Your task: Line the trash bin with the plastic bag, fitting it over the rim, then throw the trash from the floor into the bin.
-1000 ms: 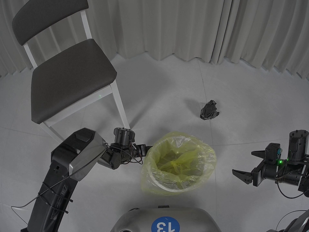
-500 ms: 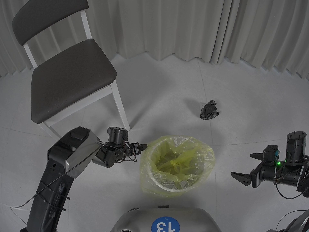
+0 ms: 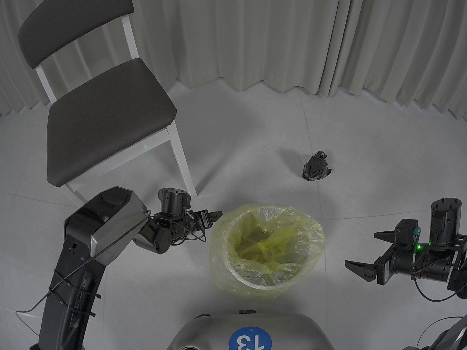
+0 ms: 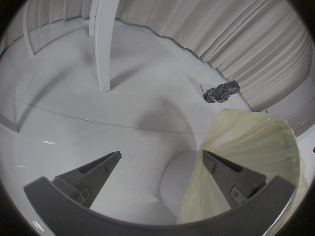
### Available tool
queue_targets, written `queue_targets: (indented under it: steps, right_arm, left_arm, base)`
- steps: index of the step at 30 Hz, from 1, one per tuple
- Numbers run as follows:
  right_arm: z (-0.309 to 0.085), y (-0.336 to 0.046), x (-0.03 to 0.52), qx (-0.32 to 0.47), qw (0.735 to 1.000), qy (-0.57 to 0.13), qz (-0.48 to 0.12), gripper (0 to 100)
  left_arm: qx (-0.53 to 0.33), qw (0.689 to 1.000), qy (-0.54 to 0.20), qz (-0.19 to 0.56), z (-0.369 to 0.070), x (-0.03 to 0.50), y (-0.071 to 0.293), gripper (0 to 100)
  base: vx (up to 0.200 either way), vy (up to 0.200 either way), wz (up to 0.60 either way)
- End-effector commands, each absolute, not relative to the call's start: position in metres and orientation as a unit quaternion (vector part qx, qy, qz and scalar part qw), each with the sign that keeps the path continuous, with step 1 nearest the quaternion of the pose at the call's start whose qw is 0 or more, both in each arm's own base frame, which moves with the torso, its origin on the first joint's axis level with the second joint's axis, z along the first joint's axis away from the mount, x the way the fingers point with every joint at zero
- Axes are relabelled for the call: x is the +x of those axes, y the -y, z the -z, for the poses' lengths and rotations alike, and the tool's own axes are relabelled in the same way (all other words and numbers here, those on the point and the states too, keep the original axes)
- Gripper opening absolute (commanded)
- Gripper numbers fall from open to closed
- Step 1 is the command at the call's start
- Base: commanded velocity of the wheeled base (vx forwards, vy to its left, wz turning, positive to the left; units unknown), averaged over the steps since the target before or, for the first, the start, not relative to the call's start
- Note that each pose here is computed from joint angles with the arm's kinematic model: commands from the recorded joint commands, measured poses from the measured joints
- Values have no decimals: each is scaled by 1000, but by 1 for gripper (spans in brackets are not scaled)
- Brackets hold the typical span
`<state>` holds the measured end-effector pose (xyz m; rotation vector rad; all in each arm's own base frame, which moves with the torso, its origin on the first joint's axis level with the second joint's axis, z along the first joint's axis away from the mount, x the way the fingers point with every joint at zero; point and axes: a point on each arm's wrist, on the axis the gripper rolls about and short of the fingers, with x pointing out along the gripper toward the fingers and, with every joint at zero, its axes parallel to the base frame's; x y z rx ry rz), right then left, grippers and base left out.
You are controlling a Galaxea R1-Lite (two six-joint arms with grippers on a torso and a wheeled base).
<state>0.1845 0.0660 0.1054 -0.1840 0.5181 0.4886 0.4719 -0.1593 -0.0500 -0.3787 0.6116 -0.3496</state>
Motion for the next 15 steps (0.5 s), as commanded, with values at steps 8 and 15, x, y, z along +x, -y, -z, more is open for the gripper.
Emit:
queue_targets:
  steps: [8,15]
  right_arm:
    - [-130,-139,201,-52,906,-257,-332,100]
    - [-115,-181,212,-136,880,-317,-327,100]
  left_arm:
    - [-231,920,-255,188,-15,455,152,100]
    - [-219,931,-210,204,-46,418,133,100]
  base:
    - [0,0,0]
    - [0,0,0]
